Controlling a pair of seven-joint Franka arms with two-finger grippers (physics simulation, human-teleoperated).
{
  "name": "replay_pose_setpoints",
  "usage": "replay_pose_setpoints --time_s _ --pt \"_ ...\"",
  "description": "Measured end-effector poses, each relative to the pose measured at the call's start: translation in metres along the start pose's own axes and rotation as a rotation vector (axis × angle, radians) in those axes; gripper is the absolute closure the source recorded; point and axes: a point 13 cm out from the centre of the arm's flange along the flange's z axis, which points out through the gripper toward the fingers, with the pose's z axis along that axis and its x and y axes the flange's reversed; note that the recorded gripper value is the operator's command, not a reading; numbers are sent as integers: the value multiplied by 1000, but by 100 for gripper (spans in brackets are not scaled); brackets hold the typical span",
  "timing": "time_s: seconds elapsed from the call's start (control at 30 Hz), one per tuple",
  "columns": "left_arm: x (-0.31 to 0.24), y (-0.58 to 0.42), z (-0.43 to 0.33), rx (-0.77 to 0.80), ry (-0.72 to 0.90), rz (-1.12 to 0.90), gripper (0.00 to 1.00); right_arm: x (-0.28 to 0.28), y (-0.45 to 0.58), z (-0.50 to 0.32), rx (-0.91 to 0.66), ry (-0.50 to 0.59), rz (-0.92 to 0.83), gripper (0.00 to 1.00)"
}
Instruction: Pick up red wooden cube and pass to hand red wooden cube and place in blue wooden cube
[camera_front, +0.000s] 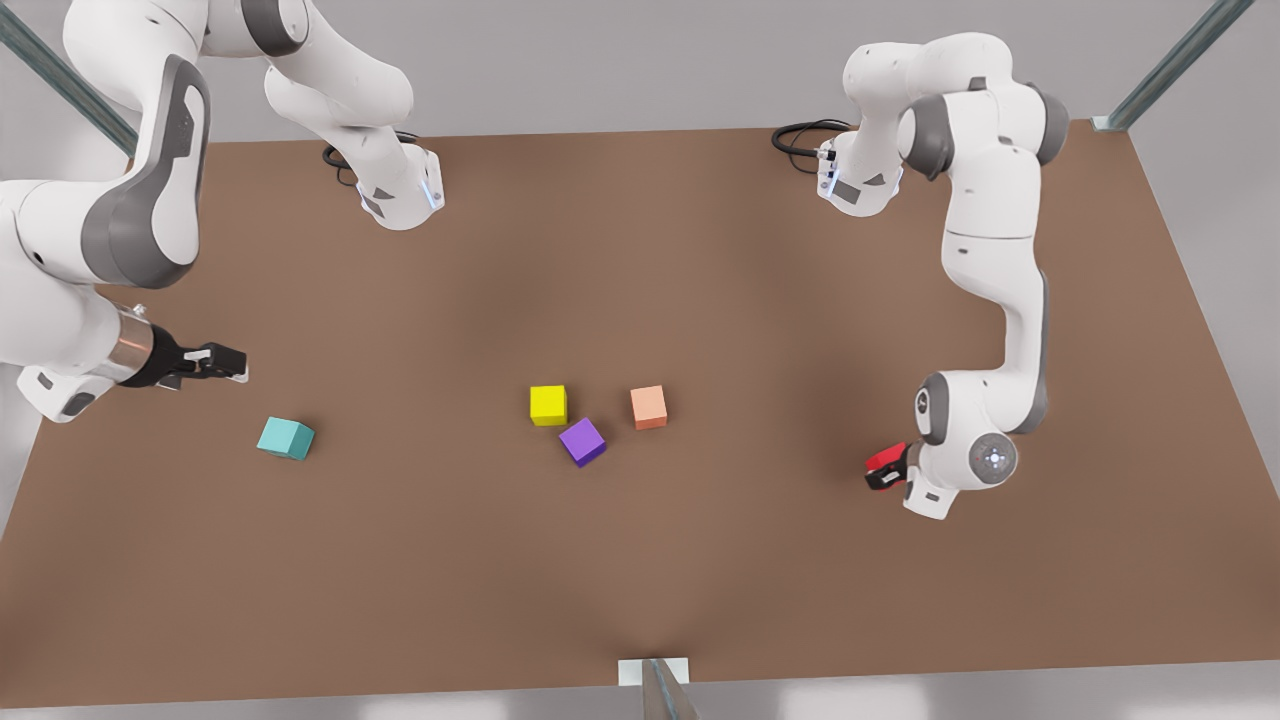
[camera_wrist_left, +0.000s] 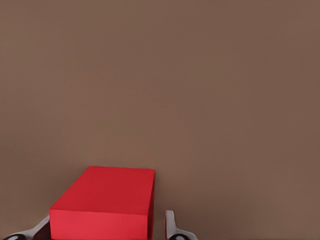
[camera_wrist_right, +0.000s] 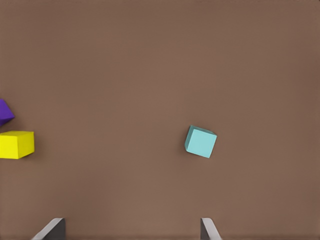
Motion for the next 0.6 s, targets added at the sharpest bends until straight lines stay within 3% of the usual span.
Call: replay_pose_setpoints --time_s 0.03,0.07,0.1,0.3,0.4,0.43,0.5,0.6 --pt "0 -2 4 0 0 -3 0 0 0 0 0 0 -1 0" --pt "0 -2 7 0 -1 -6 9 0 1 0 0 2 -2 0" --pt "0 -3 9 0 -2 -11 26 1 2 1 0 5 -3 0" --pt "-4 -20 0 26 -24 -18 35 5 23 11 -10 43 -39 0" --pt "-14 -63 -55 108 -52 -10 35 4 40 23 -29 75 -68 0" --pt "-5 -97 -79 163 -43 10 35 2 62 43 -82 122 -94 0" --pt "65 -208 -126 328 46 108 35 -2 114 108 -294 269 -122 0" --pt "193 -338 -162 458 176 278 35 -15 207 203 -784 480 -96 0"
